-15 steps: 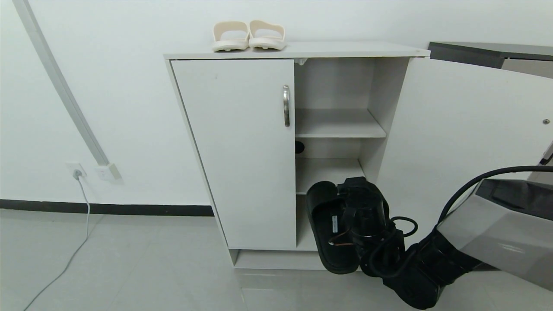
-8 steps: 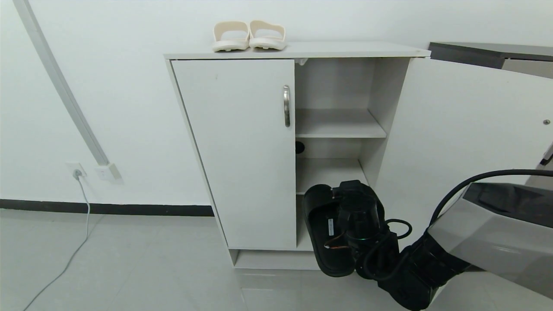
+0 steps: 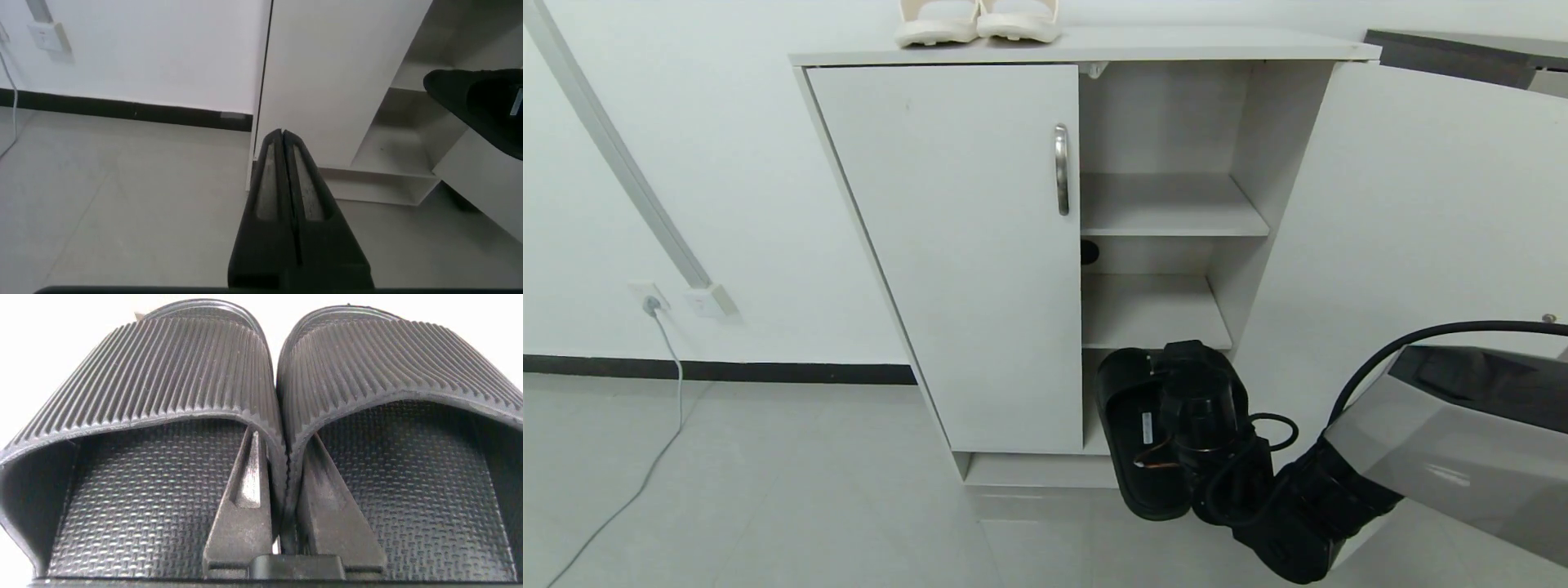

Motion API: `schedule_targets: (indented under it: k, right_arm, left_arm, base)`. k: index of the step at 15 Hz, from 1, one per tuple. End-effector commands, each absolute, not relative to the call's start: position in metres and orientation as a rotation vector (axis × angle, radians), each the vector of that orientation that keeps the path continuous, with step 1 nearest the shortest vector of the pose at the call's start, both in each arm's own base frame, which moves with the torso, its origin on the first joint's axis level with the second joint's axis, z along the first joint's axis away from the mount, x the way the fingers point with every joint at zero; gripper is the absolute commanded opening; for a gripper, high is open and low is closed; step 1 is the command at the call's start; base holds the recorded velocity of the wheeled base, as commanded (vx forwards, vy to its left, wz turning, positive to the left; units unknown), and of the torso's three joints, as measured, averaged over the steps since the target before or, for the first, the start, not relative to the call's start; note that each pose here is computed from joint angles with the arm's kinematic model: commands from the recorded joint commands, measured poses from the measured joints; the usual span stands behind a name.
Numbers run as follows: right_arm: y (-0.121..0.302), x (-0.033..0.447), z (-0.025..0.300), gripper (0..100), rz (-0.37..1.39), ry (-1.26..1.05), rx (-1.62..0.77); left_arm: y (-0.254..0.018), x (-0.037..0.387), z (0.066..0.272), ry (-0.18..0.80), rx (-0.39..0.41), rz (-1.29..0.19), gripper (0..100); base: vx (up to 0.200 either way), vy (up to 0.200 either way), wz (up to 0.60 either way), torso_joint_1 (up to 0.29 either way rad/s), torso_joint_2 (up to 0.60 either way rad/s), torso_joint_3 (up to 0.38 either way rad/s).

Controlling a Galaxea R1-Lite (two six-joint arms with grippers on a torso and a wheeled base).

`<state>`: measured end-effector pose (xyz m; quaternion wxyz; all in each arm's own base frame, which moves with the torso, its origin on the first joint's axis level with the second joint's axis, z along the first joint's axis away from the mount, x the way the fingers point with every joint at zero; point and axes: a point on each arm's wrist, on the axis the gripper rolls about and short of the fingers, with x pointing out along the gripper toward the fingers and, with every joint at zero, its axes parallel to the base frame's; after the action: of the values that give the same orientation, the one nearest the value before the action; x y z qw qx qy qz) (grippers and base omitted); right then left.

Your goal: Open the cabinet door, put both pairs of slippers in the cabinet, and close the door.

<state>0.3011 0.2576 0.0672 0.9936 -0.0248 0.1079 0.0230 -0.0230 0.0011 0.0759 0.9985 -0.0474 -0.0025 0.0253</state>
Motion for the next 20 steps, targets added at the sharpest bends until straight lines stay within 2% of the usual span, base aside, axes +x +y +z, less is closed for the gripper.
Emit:
schedule_targets:
  k: [1, 7, 11, 19, 20]
  right_arm:
    - [0.259, 0.301, 0.068, 0, 0.050, 0.214, -0.047]
    - [0.263, 0.304, 0.073, 0, 0.049, 0.143, 0.006]
    - [0.258, 0.316, 0.060, 0, 0.016, 0.102, 0.022]
    - [0.249, 0.327, 0.063, 0, -0.016, 0.081, 0.037]
    - [0.249, 0.327, 0.063, 0, -0.016, 0.080, 0.038]
  left_arm:
    - [0.001, -0.023, 0.076, -0.006, -0.095, 0.052, 0]
    - [0.001, -0.023, 0.076, -0.004, -0.097, 0.054, 0]
    - [0.001, -0.023, 0.076, -0.004, -0.097, 0.055, 0]
    - [0.001, -0.023, 0.076, -0.003, -0.097, 0.054, 0]
    - [0.001, -0.023, 0.076, -0.004, -0.095, 0.052, 0]
  base:
    - [0.000, 0.000, 0.00, 0.002, 0.00, -0.203]
    - [0.000, 0.000, 0.00, 0.005, 0.00, -0.180]
    - [0.000, 0.000, 0.00, 0.000, 0.00, 0.000]
    - [0.000, 0.000, 0.00, 0.000, 0.00, 0.000]
    - [0.200, 0.000, 0.00, 0.007, 0.00, 0.002]
